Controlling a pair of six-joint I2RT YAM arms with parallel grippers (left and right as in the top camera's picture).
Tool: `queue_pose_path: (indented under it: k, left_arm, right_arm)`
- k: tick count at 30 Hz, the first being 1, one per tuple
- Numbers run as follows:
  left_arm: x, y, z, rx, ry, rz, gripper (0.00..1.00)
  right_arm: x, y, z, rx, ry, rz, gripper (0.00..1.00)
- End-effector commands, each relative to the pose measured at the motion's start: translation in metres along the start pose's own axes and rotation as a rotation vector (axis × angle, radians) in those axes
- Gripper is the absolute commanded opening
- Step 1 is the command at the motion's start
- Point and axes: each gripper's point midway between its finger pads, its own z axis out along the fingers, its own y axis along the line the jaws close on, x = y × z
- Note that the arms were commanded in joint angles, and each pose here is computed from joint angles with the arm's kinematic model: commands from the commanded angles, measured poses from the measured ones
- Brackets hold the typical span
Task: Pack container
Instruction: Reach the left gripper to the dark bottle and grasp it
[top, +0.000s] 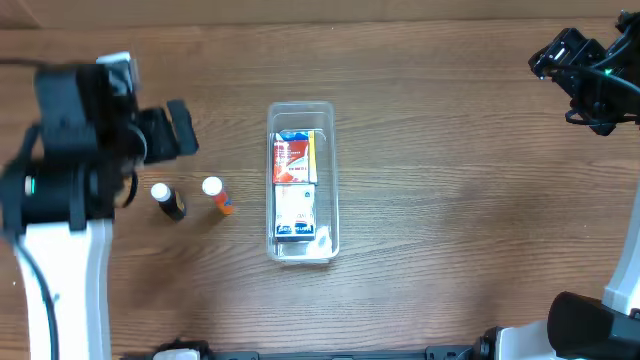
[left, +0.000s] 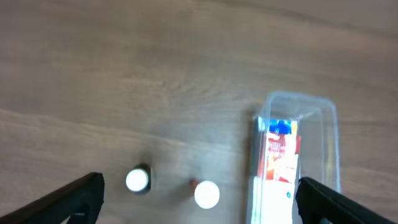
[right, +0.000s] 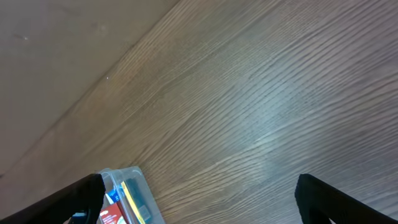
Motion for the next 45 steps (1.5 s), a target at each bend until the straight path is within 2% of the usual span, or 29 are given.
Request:
queue_pose_path:
  k: [1,4,6,12,16,29,35,39,42,45]
  left_arm:
    - [0.009,0.021,0.024,-0.108,0.123,-0.047,1.0]
    - [0.034,0.059,0.039,-0.295,0.249,-0.253,1.0]
    - [0.049,0.069,0.05,-0.318,0.341,-0.295,1.0]
    - [0.081,0.084,0.088,-0.329,0.571,-0.267,0.97]
    - [0.096,0.077,0.111,-0.252,0.679,-0.19,0.91]
    - [0.133,0.084,0.166,-0.212,0.687,-0.108,0.89]
    - [0.148,0.087,0.171,-0.218,0.713,-0.102,0.75]
    - [0.154,0.09,0.178,-0.214,0.708,-0.094,0.71]
    - [0.159,0.093,0.179,-0.217,0.715,-0.101,0.63]
    - [0.157,0.094,0.181,-0.217,0.707,-0.08,0.59]
  right_arm:
    - [-0.001,0.003,-0.004,-0.013,-0.01,-0.008,1.0]
    - [-0.001,0.003,-0.004,-0.013,-0.01,-0.008,1.0]
    - [-0.001,0.003,-0.004,-0.013,-0.01,-0.008,1.0]
    - [-0.001,0.003,-0.004,-0.013,-0.01,-0.008,1.0]
    - [-0.001,0.003,-0.004,-0.013,-0.01,-0.008,1.0]
    - [-0.001,0.003,-0.004,-0.013,-0.01,-0.008,1.0]
    - [-0.001,0.003,-0.004,-0.013,-0.01,-0.008,1.0]
    - [-0.001,0.003,-0.004,-0.013,-0.01,-0.008,1.0]
    - [-0.001,0.003,-0.004,-0.013,-0.01,-0.008,1.0]
    - [-0.001,0.003,-0.004,-0.013,-0.01,-0.008,1.0]
